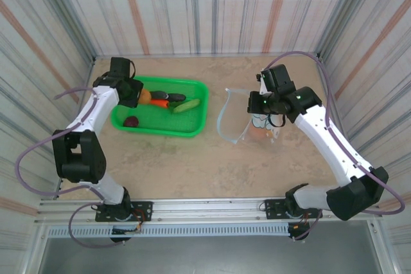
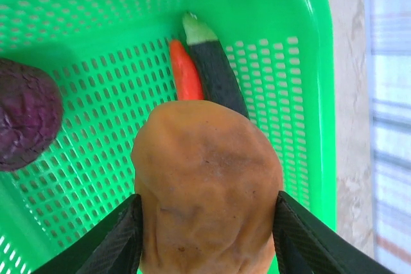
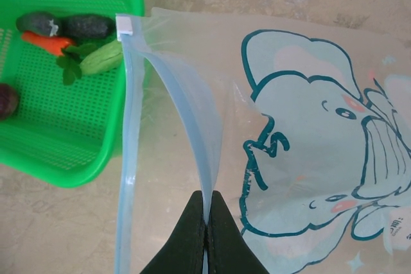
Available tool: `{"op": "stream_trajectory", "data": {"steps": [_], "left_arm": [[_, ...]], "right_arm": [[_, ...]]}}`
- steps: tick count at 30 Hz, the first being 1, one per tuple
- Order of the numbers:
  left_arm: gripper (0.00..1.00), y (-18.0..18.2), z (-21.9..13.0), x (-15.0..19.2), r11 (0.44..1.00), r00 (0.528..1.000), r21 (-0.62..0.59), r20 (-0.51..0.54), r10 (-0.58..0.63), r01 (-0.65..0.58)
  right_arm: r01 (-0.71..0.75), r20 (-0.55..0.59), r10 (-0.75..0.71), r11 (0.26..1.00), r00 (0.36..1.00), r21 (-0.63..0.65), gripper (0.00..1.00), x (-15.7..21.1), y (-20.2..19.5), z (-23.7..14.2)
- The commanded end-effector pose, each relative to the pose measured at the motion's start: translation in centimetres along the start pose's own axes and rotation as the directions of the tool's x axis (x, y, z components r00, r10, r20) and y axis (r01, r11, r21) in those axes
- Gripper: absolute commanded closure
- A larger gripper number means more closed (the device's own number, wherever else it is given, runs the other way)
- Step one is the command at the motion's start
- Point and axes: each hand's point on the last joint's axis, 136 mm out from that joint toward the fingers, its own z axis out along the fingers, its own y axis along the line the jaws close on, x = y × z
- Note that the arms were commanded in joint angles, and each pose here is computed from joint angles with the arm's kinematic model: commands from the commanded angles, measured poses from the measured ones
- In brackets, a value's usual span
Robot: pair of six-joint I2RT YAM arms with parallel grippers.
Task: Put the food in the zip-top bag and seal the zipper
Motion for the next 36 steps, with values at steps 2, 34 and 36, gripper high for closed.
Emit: {"op": "stream_trajectory", "data": {"steps": [2, 34, 36], "left_arm": [[0.46, -2.1, -2.4, 4.7, 0.972, 0.965, 0.121, -0.146, 0.217, -0.200], [0.48, -9.1, -11.1, 35.8, 0.485, 0.439, 0.717, -0.272, 0.856, -0.501], [0.44, -9.1, -11.1, 37.2, 0.471, 0.414, 0.726, -0.277, 0.867, -0.501]], "right_arm": [[-0.020, 0.003, 0.020, 0.999, 1.000, -0.049, 1.00, -0.7, 1.0, -0.1], [-0.111, 0.003, 0.114, 0.973, 0.993, -0.203, 1.00, -1.6, 3.4, -1.6], [-0.119, 0.002, 0.122, 0.969, 0.993, -0.216, 1.00, -1.6, 3.6, -1.6]]}}
